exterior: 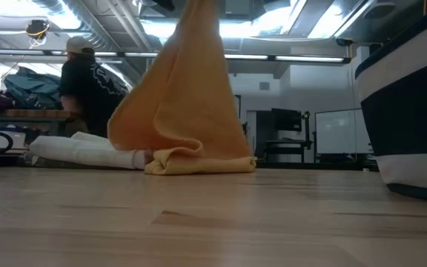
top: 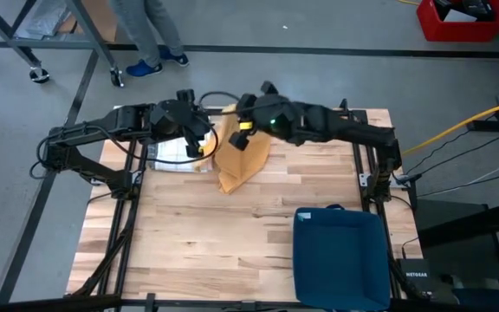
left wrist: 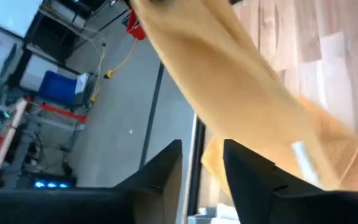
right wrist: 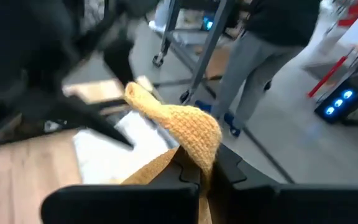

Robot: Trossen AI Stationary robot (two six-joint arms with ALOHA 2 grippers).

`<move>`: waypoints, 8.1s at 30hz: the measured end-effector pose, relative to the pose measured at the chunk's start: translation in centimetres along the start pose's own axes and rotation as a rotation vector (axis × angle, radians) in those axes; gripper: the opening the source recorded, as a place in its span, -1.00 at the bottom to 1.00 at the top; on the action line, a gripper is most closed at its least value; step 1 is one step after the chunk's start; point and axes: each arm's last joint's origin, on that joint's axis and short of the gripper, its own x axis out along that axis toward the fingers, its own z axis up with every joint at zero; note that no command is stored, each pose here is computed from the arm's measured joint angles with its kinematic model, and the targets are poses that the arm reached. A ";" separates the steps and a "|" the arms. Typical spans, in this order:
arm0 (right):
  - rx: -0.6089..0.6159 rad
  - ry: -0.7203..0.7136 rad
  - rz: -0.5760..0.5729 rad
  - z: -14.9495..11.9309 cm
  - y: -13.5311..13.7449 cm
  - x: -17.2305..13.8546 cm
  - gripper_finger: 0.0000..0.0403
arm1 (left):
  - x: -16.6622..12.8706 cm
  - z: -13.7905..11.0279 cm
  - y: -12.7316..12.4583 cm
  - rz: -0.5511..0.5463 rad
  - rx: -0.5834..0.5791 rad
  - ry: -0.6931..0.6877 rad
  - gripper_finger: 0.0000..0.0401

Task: Fold towel
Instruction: Fold the yellow towel

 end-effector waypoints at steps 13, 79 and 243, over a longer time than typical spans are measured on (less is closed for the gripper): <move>-0.068 -0.125 -0.114 3.6 -2.9 -4.0 -0.98 | 1.5 -1.0 -1.7 -0.100 -0.257 0.038 -0.19; -0.140 -0.110 -0.157 3.5 -3.4 -3.8 -0.97 | 13.1 -4.8 -17.9 -0.297 -0.756 -0.042 -0.31; -0.210 -0.052 -0.158 3.0 -3.4 -3.8 -0.98 | 8.9 -7.2 -21.6 -0.116 -1.443 -0.887 -0.99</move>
